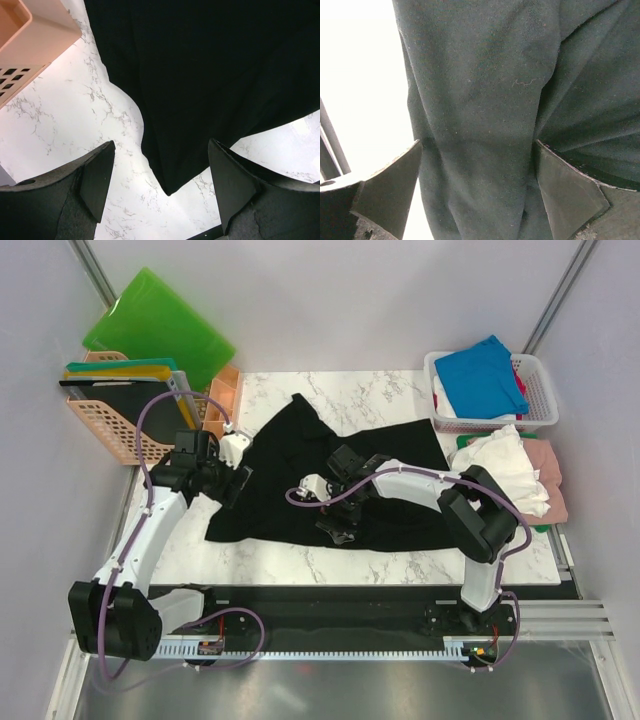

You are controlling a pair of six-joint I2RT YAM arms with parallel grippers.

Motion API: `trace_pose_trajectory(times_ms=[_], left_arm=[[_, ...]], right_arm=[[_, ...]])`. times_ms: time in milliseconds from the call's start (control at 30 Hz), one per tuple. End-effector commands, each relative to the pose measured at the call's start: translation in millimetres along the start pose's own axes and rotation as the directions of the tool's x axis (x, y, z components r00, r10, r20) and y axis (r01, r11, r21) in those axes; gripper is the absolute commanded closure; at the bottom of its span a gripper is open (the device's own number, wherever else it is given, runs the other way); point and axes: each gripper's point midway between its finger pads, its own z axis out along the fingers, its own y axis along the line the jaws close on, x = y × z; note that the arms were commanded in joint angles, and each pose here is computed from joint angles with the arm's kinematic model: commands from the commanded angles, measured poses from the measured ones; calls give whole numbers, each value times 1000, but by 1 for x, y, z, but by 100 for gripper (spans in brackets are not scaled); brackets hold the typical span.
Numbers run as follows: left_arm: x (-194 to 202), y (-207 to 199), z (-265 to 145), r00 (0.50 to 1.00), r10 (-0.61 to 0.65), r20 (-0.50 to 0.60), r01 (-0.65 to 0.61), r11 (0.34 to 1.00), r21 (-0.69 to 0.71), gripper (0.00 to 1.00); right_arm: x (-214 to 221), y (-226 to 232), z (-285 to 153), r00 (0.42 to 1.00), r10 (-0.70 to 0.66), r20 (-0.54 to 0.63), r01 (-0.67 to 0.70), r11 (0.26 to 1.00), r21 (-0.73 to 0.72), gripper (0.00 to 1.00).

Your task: Fold and stack the t-shirts

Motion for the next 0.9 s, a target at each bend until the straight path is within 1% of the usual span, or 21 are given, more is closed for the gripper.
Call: trace_pose_trajectory(times_ms=[0,267,467,533,633,667,733,800,867], left_arm=[[-21,6,-4,998,-14,62,14,1000,-4,18],[-14,6,-5,998,1,55,0,1000,-21,18],[-6,5,-2,999,5,38,-4,1000,-24,18],[-9,4,-1,999,-4,49,5,1000,-19,18],[-25,3,-7,995,-3,103,4,1000,-2,18],[-30,2,-10,992,4,127,-4,1000,6,18],[-40,-3,-11,986,17,168,-24,999,37,17],[-41,-4,-8,986,20,164,-29,998,56,17],[-39,-5,-2,988,24,150,-35,997,70,17]], right_arm=[[60,25,6,976,79,-201,-95,993,-75,2],[51,24,17,977,94,-191,-116,987,-108,2],[44,12,22,977,100,-189,-116,990,-76,2],[36,6,21,981,92,-172,-102,993,-56,2],[11,-2,11,993,71,-98,-72,997,-13,2],[-9,-6,-2,998,46,-44,-46,999,16,2],[-34,-12,-21,1000,26,15,-27,998,63,2],[-72,-18,-54,993,-27,111,13,992,124,2],[-93,-18,-84,986,-59,159,32,986,165,2]])
